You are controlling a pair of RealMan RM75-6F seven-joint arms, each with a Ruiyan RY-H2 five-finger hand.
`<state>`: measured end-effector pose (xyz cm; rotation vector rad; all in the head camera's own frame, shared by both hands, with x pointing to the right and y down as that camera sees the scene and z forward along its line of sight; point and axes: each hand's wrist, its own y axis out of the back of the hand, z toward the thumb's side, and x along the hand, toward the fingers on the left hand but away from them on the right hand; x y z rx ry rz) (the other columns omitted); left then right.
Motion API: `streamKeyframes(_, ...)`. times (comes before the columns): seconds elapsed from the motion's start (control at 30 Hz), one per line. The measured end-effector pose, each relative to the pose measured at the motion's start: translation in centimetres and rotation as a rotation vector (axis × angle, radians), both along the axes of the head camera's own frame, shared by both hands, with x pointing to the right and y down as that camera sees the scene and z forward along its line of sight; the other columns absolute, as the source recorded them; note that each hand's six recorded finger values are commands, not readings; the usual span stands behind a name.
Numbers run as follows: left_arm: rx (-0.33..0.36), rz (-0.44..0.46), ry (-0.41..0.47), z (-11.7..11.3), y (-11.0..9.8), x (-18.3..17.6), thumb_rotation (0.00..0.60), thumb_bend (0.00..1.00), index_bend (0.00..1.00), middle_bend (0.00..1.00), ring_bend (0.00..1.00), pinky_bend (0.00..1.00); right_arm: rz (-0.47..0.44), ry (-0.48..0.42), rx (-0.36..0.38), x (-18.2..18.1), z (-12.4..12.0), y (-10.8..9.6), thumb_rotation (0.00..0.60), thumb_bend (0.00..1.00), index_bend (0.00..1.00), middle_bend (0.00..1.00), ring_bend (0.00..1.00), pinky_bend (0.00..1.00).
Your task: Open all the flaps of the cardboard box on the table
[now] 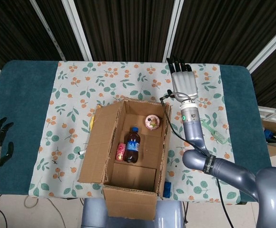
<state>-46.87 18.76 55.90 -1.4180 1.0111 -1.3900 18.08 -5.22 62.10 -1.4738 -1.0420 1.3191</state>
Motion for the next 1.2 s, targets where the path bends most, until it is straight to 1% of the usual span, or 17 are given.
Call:
streamKeyframes(0.07,-0.011,0.005,0.000,0.2,0.1,0.1,0.600,0.51,0.17,0.09,0.14,0.08,-0.001,-0.010,0.003,0.7,-0.7,0.3,0.600,0.22,0.00,0.00,0.08,0.20)
streamKeyframes(0.17,-0.029,0.010,-0.004,0.5,0.3,0.4,0.600,0.51,0.17,0.09,0.14,0.08,-0.003,-0.028,0.013,2.4,-2.4,1.1,0.600,0.21,0.00,0.00,0.08,0.20)
streamKeyframes(0.33,-0.054,0.004,-0.011,0.7,0.5,0.5,0.600,0.51,0.17,0.08,0.14,0.08,0.011,-0.024,0.016,7.6,-6.0,3.4,0.600,0.15,0.00,0.00,0.08,0.20)
streamKeyframes(0.47,-0.042,0.004,-0.012,0.3,0.5,0.6,0.600,0.51,0.17,0.08,0.14,0.08,0.030,0.020,0.001,12.3,-8.2,6.0,0.600,0.15,0.00,0.00,0.08,0.20)
streamKeyframes(0.6,-0.036,-0.006,-0.007,-0.1,0.8,0.5,0.600,0.51,0.17,0.08,0.14,0.07,0.039,0.066,-0.002,16.2,-9.6,9.5,0.600,0.14,0.00,0.00,0.07,0.20)
streamKeyframes(0.63,-0.037,-0.008,-0.008,-0.2,0.8,0.4,0.600,0.51,0.17,0.08,0.14,0.07,0.048,0.067,-0.007,17.4,-9.9,11.0,0.600,0.14,0.00,0.00,0.07,0.20)
streamKeyframes(0.67,-0.038,-0.011,-0.009,-0.2,0.9,0.4,0.600,0.51,0.17,0.08,0.14,0.07,0.051,0.067,-0.009,17.9,-10.0,11.6,0.600,0.14,0.00,0.00,0.07,0.20)
streamKeyframes(0.7,-0.042,-0.015,-0.010,-0.3,0.9,0.3,0.600,0.51,0.17,0.08,0.14,0.06,0.058,0.066,-0.015,18.8,-10.2,12.7,0.600,0.14,0.00,0.00,0.07,0.20)
streamKeyframes(0.8,-0.056,-0.023,-0.014,-0.5,1.2,0.1,0.600,0.51,0.17,0.08,0.14,0.06,0.080,0.064,-0.026,20.8,-10.6,15.0,0.600,0.14,0.00,0.00,0.07,0.20)
streamKeyframes(0.9,-0.065,-0.035,-0.024,-0.9,1.4,-0.3,0.600,0.51,0.16,0.08,0.14,0.06,0.102,0.091,-0.019,23.0,-11.2,17.7,0.600,0.14,0.00,0.00,0.07,0.20)
streamKeyframes(1.03,-0.070,-0.044,-0.029,-1.2,1.6,-0.6,0.600,0.51,0.16,0.08,0.12,0.06,0.126,0.127,-0.006,25.2,-12.1,21.0,0.600,0.14,0.00,0.00,0.07,0.20)
streamKeyframes(1.1,-0.070,-0.040,-0.030,-1.2,1.6,-0.7,0.600,0.51,0.16,0.08,0.12,0.05,0.130,0.143,-0.013,25.9,-12.3,22.9,0.600,0.14,0.00,0.00,0.06,0.20)
streamKeyframes(1.2,-0.069,-0.028,-0.020,-1.2,1.5,-0.7,0.600,0.50,0.16,0.08,0.12,0.05,0.131,0.157,-0.021,26.2,-12.6,25.1,0.600,0.14,0.00,0.00,0.06,0.20)
